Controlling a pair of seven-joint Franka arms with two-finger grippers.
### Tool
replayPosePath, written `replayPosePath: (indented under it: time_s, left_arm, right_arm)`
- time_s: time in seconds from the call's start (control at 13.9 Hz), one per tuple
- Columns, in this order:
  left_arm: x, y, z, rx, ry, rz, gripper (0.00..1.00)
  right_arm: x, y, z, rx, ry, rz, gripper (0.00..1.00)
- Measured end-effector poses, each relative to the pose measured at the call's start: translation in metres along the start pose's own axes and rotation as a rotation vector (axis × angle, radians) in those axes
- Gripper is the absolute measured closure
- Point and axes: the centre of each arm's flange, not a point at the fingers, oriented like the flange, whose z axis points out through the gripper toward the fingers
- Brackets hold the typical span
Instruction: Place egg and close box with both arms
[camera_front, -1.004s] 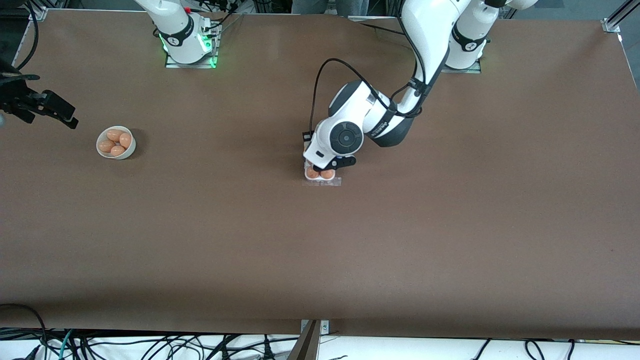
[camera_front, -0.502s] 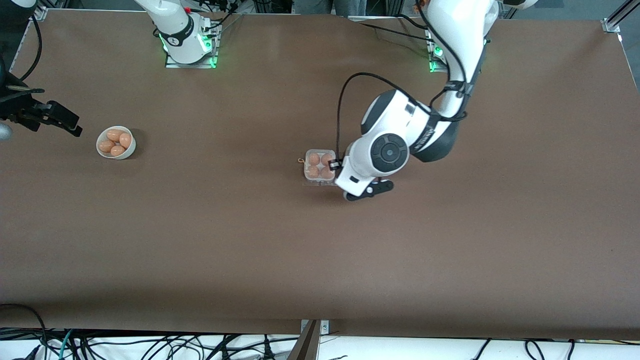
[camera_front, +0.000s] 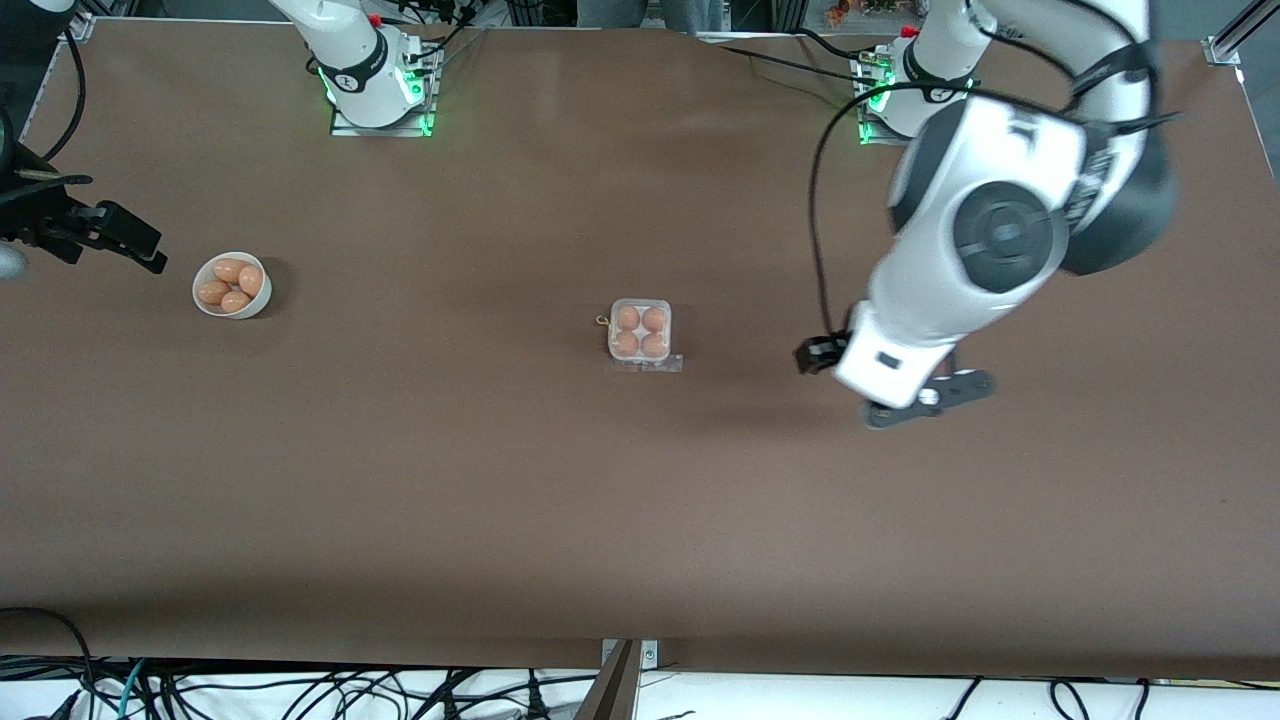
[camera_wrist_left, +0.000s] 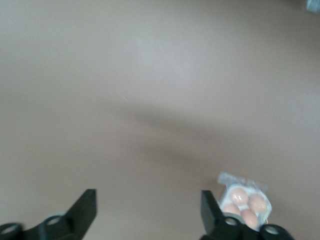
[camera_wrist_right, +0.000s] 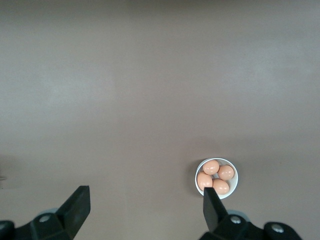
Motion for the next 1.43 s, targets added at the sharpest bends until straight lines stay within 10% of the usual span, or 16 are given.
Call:
replayPosePath:
  time_s: [0.65,0.93,1.43]
  left_arm:
    - [0.065,-0.133,-0.040,0.055,0.076,-0.005,0.00]
    - [0.087,-0.223,-0.068,-0.065,0.055,0.026,0.00]
    - [0.046,-0.227,-0.046,-0.059,0.017,0.161,0.00]
  right_arm:
    - [0.000,-0.001,0.000,0.000,0.000,-0.002,0.00]
    - [0.000,-0.001,0.000,0.000,0.000,-0.002,0.00]
    - [0.000,-0.001,0.000,0.000,0.000,-0.003,0.00]
